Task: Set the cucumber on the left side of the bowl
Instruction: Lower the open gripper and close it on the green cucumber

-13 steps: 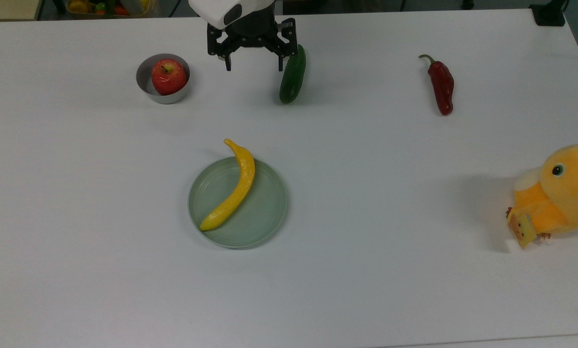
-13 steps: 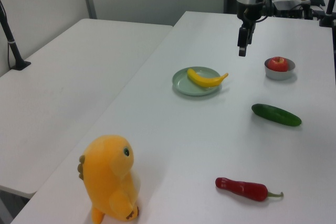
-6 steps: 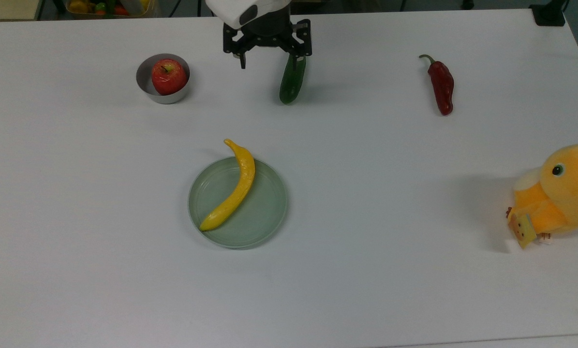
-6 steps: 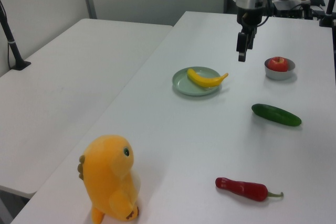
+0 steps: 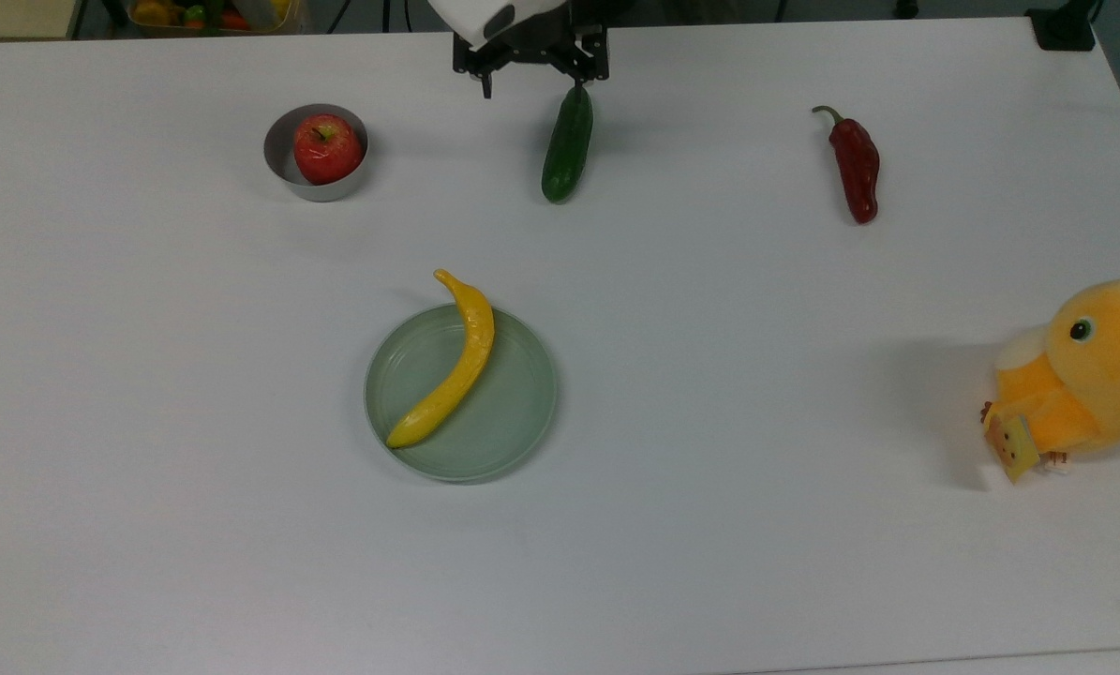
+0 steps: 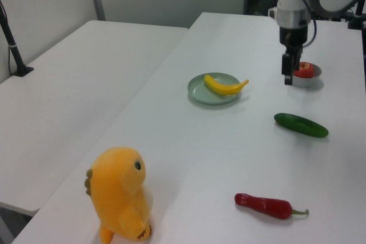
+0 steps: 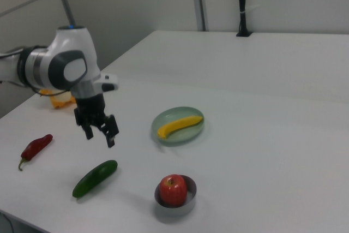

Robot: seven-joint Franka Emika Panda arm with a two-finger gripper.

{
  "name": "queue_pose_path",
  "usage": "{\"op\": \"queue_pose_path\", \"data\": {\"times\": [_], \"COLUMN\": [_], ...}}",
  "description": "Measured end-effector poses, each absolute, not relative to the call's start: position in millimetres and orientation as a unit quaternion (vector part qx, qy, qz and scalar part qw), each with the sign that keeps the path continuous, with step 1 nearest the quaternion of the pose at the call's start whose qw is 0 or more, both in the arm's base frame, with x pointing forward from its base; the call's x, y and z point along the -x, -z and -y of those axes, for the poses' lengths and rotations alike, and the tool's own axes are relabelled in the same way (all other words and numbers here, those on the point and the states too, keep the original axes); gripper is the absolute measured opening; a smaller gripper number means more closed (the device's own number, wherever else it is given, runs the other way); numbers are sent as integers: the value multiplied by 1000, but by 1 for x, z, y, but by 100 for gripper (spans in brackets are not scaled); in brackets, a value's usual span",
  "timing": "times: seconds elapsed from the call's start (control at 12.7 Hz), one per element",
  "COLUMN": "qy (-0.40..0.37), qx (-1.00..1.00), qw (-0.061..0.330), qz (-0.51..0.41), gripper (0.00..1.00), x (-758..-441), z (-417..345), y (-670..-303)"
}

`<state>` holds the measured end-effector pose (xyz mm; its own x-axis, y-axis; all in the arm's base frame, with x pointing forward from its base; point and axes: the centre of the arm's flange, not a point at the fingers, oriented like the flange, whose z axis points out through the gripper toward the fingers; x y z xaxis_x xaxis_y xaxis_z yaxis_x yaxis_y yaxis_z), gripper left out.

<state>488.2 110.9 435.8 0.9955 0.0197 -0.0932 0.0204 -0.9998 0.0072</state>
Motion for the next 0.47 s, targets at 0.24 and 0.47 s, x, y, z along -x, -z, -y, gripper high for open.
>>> {"op": "queue_pose_path", "data": {"times": [0.24, 0.47], "qy": [79, 89], "qx": [-997, -996], "qw": [16, 17], "qz": [-17, -13], "gripper": [100, 100], "x": [-465, -468], "z": [-129, -141], "y": [-387, -352]}}
